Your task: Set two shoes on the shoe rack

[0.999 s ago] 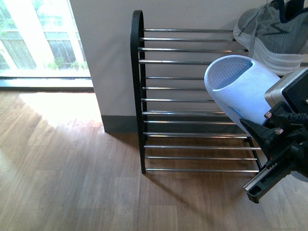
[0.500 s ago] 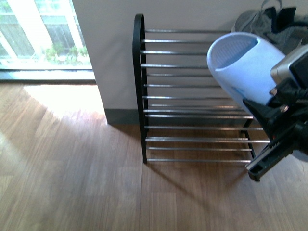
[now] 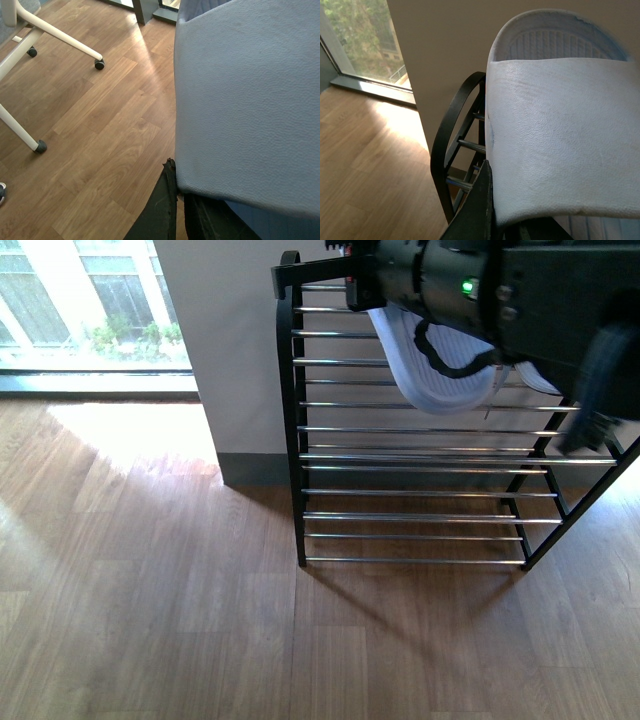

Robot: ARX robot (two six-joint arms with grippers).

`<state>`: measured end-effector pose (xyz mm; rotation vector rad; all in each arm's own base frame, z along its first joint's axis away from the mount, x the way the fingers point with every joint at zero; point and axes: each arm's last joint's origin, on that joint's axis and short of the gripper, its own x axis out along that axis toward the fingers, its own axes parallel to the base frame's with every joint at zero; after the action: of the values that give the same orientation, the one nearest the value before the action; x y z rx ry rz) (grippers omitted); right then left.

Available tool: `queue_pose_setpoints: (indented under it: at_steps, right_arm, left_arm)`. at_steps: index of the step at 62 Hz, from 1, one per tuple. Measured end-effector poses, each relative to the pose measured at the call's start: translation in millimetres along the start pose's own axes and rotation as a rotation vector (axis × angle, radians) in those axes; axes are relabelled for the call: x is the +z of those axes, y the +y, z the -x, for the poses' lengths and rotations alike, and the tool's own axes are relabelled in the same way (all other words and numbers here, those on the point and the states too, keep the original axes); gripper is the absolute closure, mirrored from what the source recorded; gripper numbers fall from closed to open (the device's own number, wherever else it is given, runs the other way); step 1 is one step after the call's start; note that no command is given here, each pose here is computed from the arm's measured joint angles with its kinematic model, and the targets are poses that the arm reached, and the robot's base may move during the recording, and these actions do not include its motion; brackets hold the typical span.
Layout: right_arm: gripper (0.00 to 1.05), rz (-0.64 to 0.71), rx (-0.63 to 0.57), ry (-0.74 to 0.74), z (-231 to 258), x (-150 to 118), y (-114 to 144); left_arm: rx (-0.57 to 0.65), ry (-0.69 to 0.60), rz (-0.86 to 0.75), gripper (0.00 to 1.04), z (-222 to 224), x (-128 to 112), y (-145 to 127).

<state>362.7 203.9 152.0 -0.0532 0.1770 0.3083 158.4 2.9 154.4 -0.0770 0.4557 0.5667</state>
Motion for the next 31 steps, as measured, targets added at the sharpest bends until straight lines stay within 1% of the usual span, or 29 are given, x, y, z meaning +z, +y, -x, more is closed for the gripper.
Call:
queue_pose_setpoints:
  at_steps: [5, 12, 23, 31]
  right_arm:
    - [1.03, 0.015, -0.017, 0.035, -30.8, -0.6, 3.2]
    - [1.03, 0.044, -0.063, 0.072, -64.1, -3.3, -0.4]
    - [1.03, 0.053, -0.158, 0.199, -118.8, -17.1, -26.2]
    - [1.03, 0.043, -0.206, 0.250, -135.1, -22.4, -42.1]
  left_arm:
    - [0.001, 0.000, 0.000, 1.03, 0.0, 0.0, 0.0]
    - [0.000, 0.000, 0.000, 1.03, 0.0, 0.0, 0.0]
    - [0.001, 0.000, 0.000, 1.03, 0.0, 0.0, 0.0]
    - [0.001, 0.000, 0.000, 1.03, 0.0, 0.0, 0.0]
